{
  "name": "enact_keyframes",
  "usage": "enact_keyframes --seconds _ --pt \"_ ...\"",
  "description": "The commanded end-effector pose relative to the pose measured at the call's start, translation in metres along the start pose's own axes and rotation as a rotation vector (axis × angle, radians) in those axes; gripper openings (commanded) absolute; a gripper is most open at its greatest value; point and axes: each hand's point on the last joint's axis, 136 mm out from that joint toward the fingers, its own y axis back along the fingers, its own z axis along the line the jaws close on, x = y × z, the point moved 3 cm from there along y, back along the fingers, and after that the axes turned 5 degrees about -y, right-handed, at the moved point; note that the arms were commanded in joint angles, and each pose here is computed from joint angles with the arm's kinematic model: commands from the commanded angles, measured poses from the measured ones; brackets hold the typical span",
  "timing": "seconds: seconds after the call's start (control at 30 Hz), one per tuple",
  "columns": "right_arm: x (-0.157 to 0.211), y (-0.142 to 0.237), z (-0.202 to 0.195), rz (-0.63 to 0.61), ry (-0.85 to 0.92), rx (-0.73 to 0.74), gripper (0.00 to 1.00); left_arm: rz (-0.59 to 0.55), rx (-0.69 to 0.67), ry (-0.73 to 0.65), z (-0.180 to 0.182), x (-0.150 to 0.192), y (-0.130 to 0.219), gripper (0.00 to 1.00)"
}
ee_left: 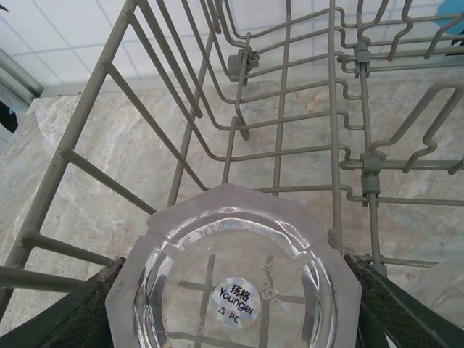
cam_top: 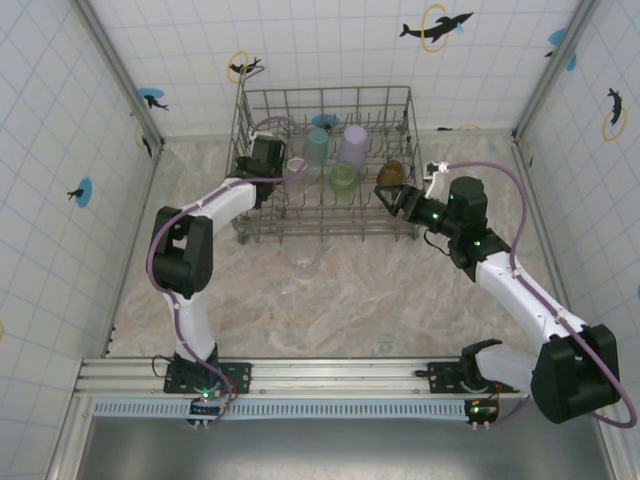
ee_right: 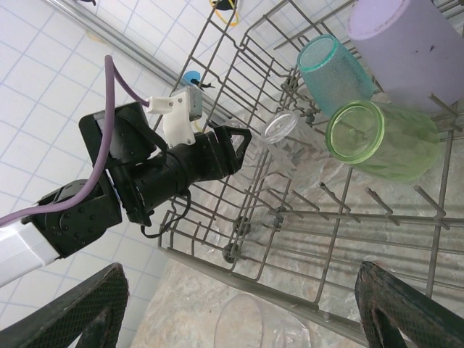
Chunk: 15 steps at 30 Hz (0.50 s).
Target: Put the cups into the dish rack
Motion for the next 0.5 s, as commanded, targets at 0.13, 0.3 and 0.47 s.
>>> enact_keyframes --seconds 0.13,0.3,0.47 --pt "0.001 0.005 0.002 -0.015 0.011 -0.015 0.84 0.037 -0.114 -0.005 0.018 0.025 -0.013 0.50" --pt "0.001 0.005 0.002 -0.013 0.010 -0.014 0.84 0.006 -0.126 0.027 0.022 0.021 -0.008 0.66" --pt "0.000 0.004 0.002 -0.013 0.008 -0.013 0.84 -0.026 -0.112 0.068 0.023 0.011 -0.002 0.82"
